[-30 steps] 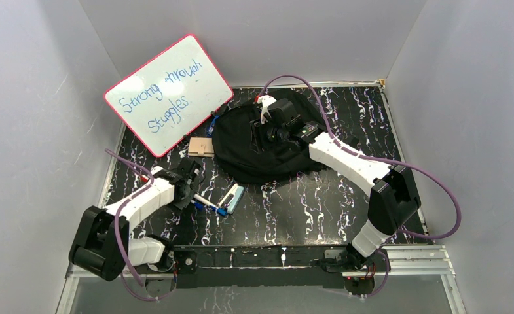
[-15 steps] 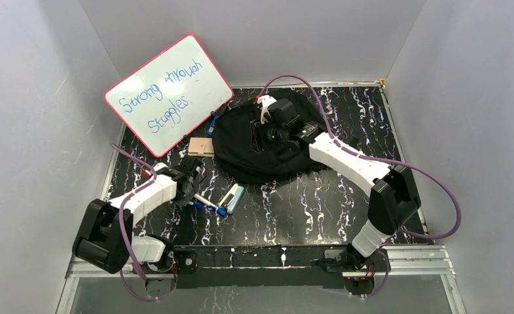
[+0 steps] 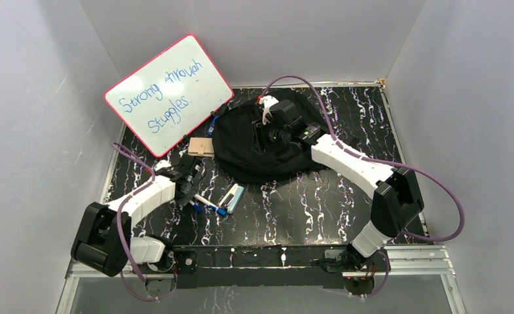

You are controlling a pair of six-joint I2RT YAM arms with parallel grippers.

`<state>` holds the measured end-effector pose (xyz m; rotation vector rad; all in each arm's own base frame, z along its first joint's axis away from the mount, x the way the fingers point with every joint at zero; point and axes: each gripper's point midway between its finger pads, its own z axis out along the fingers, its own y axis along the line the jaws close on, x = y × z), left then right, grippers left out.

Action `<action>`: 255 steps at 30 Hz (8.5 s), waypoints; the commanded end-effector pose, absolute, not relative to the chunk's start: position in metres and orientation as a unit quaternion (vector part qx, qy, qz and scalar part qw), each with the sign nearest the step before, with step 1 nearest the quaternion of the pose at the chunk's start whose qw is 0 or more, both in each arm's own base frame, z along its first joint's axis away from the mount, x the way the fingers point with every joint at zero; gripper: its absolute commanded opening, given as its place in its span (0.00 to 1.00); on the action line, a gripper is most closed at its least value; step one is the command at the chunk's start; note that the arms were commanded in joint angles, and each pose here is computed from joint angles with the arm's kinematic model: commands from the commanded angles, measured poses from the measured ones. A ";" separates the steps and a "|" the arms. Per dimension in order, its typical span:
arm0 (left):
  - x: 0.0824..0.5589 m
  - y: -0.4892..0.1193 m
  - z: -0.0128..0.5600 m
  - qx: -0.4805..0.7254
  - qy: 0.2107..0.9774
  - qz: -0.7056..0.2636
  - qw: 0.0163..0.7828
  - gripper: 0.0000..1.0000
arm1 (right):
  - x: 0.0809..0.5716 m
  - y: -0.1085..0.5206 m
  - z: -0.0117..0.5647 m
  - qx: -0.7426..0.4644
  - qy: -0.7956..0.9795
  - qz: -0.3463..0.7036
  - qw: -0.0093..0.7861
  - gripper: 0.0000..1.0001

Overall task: Pack the student bag
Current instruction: Pick up the stationery from the center of the board, then place the stationery in the student bag.

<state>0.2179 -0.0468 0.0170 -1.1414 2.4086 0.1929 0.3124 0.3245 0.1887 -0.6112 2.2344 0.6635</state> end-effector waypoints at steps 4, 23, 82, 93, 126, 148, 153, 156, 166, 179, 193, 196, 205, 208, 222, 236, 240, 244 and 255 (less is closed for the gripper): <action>0.221 -0.052 0.067 -0.382 0.881 0.009 0.279 0.00 | 0.312 0.330 0.219 -0.229 0.842 0.294 0.391 0.52; 0.294 -0.184 0.276 -0.128 0.717 -0.454 0.513 0.00 | 0.259 0.376 0.291 -0.224 0.733 0.532 0.359 0.64; 0.308 -0.225 0.266 -0.099 0.715 -0.531 0.443 0.38 | 0.258 0.393 0.263 -0.254 0.739 0.545 0.303 0.03; 0.309 -0.229 0.262 -0.097 0.718 -0.536 0.434 0.21 | 0.258 0.394 0.259 -0.271 0.741 0.537 0.298 0.03; 0.313 -0.218 0.186 -0.123 0.802 -0.443 0.382 0.00 | 0.411 0.289 0.233 -0.245 0.839 0.046 0.484 0.69; 0.312 -0.214 0.172 -0.137 0.811 -0.430 0.372 0.00 | 0.485 0.264 0.187 -0.292 0.818 -0.195 0.455 0.56; 0.324 -0.214 0.176 -0.151 0.805 -0.429 0.380 0.00 | 0.485 0.262 0.189 -0.286 0.819 -0.195 0.458 0.39; 0.337 -0.217 0.183 -0.161 0.798 -0.432 0.388 0.00 | 0.482 0.266 0.195 -0.282 0.820 -0.177 0.466 0.28; 0.420 -0.219 0.192 -0.256 0.771 -0.403 0.422 0.00 | 0.473 0.271 0.217 -0.270 0.823 -0.125 0.483 0.02; 0.491 -0.257 0.185 -0.305 0.735 -0.435 0.422 0.00 | 0.462 0.281 0.243 -0.250 0.833 -0.009 0.494 0.00; 0.498 -0.321 0.166 -0.262 0.747 -0.457 0.406 0.00 | 0.459 0.282 0.263 -0.232 0.835 0.085 0.492 0.00; 0.494 -0.335 0.165 -0.247 0.750 -0.468 0.396 0.00 | 0.458 0.281 0.264 -0.232 0.835 0.090 0.490 0.00; 0.490 -0.367 0.167 -0.212 0.752 -0.494 0.382 0.00 | 0.459 0.277 0.266 -0.227 0.837 0.101 0.488 0.00; 0.492 -0.378 0.168 -0.197 0.750 -0.506 0.377 0.00 | 0.458 0.277 0.264 -0.228 0.838 0.102 0.485 0.00; 0.483 -0.380 0.166 -0.176 0.757 -0.517 0.359 0.34 | 0.457 0.270 0.262 -0.225 0.839 0.102 0.485 0.00; 0.464 -0.352 0.182 -0.167 0.772 -0.493 0.365 0.45 | 0.456 0.265 0.255 -0.223 0.842 0.099 0.481 0.00; 0.452 -0.338 0.197 -0.141 0.780 -0.468 0.390 0.45 | 0.456 0.266 0.254 -0.224 0.842 0.101 0.480 0.04; 0.437 -0.317 0.201 -0.128 0.789 -0.435 0.415 0.45 | 0.455 0.268 0.253 -0.227 0.842 0.106 0.478 0.06; 0.382 -0.243 0.164 -0.123 0.846 -0.301 0.423 0.45 | 0.448 0.276 0.245 -0.242 0.842 0.127 0.464 0.31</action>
